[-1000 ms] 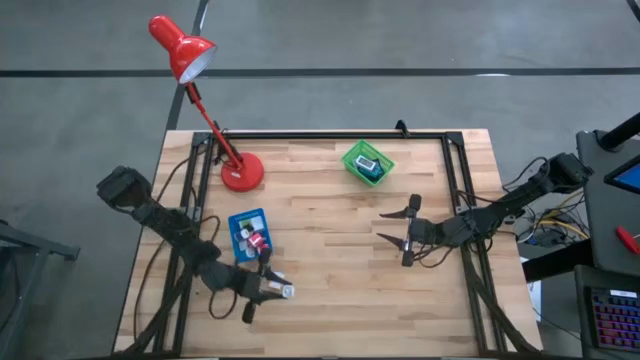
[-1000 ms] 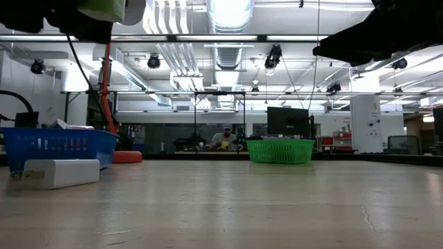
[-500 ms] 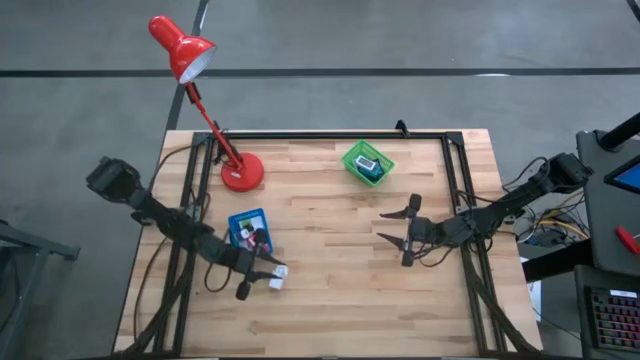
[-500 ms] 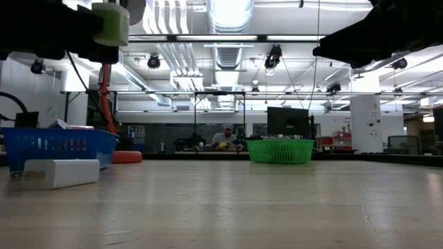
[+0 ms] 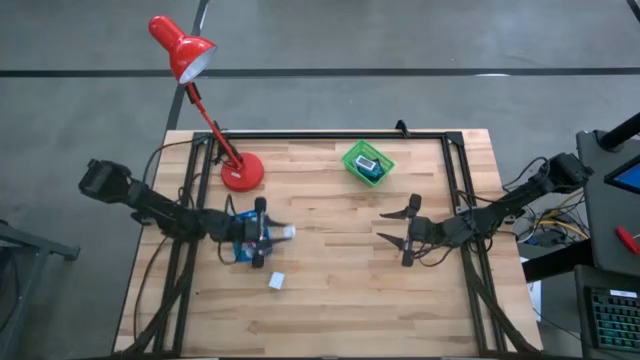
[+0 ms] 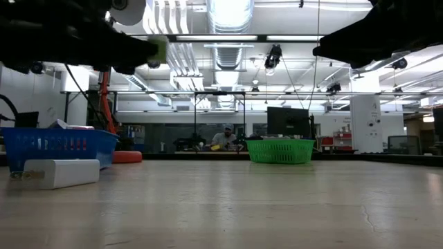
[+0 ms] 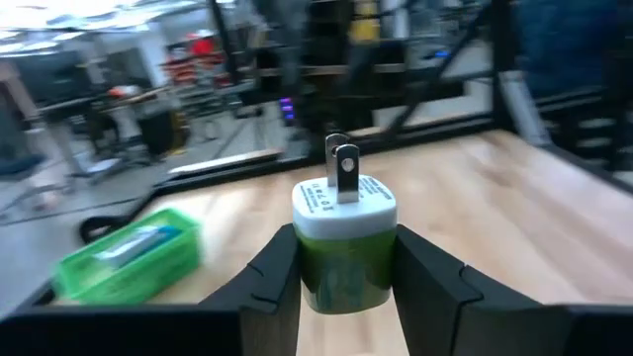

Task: Pick & Place Office items
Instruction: Put the green charger adapter into the blue basket

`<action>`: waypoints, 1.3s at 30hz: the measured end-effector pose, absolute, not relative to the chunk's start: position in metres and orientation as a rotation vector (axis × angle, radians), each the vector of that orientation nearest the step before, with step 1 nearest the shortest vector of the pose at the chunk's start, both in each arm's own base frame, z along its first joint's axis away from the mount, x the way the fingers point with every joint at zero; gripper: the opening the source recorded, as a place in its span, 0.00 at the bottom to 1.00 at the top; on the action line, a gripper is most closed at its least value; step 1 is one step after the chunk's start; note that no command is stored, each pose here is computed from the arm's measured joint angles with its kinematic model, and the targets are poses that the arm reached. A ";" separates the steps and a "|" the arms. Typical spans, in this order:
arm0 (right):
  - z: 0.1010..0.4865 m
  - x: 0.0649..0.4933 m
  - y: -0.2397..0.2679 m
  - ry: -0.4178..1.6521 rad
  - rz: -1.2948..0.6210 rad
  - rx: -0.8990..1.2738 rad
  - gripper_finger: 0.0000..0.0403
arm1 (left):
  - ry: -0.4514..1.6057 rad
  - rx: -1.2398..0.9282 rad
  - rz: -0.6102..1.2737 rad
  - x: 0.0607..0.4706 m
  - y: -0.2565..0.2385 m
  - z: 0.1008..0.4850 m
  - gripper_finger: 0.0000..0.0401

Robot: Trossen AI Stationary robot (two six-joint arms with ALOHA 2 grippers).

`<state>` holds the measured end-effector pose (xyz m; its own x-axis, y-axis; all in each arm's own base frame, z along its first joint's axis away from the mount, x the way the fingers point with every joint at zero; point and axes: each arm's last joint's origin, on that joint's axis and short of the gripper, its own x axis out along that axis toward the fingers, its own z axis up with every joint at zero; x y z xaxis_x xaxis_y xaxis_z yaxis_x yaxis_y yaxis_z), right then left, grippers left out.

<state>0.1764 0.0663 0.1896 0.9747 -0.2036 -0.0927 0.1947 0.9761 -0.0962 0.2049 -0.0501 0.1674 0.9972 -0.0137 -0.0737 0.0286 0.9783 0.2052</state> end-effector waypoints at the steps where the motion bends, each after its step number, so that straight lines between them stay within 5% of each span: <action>1: 0.190 0.176 0.066 0.102 -0.202 -0.084 0.57 | 0.069 0.206 0.003 0.206 -0.045 0.168 0.29; 20: 0.189 0.176 0.066 0.102 -0.203 -0.063 0.57 | 0.107 0.222 0.084 0.208 -0.026 0.166 0.29; 39: 0.189 0.176 0.066 0.109 -0.201 -0.066 0.57 | 0.114 0.170 0.085 0.151 -0.017 0.159 0.29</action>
